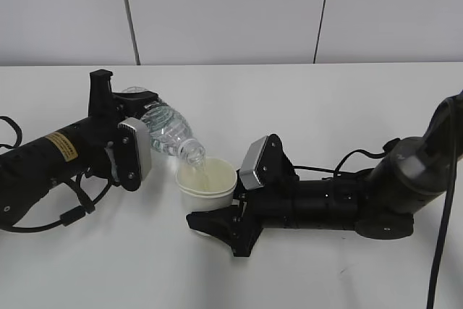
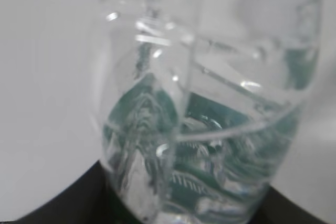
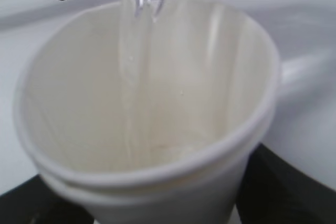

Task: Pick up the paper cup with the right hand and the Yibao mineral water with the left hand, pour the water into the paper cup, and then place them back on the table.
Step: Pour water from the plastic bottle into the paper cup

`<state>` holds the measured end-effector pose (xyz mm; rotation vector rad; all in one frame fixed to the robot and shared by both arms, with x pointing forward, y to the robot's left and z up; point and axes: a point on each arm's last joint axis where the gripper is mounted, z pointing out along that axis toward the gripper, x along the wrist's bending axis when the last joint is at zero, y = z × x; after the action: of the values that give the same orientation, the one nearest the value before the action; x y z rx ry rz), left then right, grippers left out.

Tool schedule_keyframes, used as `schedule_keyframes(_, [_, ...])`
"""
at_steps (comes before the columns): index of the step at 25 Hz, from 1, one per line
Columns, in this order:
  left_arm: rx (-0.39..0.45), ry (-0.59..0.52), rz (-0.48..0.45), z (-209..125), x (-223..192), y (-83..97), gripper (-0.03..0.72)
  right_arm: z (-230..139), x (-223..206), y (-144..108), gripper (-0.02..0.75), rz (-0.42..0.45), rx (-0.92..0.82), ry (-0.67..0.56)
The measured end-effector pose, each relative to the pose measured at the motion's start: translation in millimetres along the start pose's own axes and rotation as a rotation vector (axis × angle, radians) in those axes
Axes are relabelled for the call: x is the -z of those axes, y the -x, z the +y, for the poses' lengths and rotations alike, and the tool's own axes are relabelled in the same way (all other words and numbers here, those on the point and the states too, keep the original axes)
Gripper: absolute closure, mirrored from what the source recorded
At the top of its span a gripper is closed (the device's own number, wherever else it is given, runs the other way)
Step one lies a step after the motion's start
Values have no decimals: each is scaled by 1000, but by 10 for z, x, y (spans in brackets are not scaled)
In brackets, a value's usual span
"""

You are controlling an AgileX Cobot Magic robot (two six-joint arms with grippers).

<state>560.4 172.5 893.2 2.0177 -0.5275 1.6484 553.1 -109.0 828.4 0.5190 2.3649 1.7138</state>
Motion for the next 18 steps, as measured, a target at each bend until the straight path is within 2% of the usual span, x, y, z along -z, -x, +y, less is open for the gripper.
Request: schedule_keyframes(18, [-26, -17, 10, -14, 2, -24, 353, 66, -36, 52, 203, -2, 40, 20])
